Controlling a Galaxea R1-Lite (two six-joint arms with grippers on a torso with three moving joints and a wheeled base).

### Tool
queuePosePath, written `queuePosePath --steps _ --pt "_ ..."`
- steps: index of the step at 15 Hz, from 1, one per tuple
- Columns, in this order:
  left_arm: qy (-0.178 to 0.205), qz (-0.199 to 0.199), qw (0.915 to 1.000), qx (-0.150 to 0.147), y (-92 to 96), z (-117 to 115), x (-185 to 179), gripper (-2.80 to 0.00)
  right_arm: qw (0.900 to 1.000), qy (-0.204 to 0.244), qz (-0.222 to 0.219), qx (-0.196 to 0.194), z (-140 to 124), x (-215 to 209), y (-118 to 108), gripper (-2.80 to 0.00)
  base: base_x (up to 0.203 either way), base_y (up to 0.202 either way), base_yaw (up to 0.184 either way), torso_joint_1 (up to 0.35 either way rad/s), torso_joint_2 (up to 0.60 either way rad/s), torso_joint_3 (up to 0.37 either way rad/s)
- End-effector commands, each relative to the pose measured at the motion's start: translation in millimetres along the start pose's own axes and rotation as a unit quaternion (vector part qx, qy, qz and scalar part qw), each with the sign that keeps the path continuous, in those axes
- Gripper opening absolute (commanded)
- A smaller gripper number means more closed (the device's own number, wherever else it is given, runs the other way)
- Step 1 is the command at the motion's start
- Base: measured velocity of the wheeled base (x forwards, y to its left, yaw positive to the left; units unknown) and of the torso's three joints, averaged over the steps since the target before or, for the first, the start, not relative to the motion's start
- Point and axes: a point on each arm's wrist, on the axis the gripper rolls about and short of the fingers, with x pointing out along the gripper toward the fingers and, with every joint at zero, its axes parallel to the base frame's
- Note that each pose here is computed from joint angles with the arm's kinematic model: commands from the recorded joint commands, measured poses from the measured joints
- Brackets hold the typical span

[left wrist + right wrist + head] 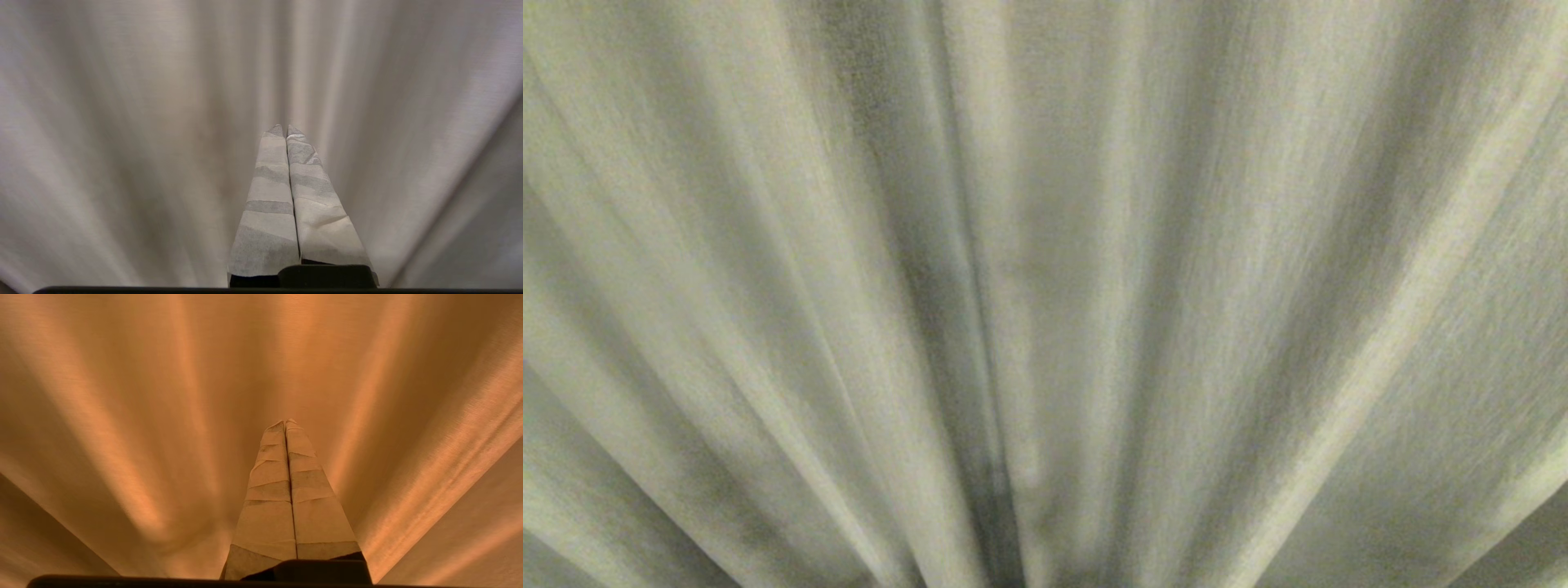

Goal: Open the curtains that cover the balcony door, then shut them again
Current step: Close the outer curtains on both sides

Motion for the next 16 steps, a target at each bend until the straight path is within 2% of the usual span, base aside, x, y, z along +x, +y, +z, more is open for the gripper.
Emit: queuePosePath --steps 1,11,16 --pt "-0.001 0.001 1.0 0.0 0.0 0.0 -0.2 -2.8 1.0 0.0 0.0 0.0 0.1 0.0 0.0 -2.8 0.0 0.0 0.0 0.0 0.0 0.0" --pt "0.001 0.0 1.0 0.0 0.0 -0.5 -0.2 -2.8 1.0 0.0 0.0 0.0 0.1 0.0 0.0 -2.8 0.0 0.0 0.0 0.0 0.0 0.0" --pt "0.001 0.0 1.0 0.001 0.0 -0.5 -0.2 -2.8 1.0 0.0 0.0 0.0 0.1 0.0 0.0 -2.8 0.001 -0.148 -0.001 0.003 0.0 0.003"
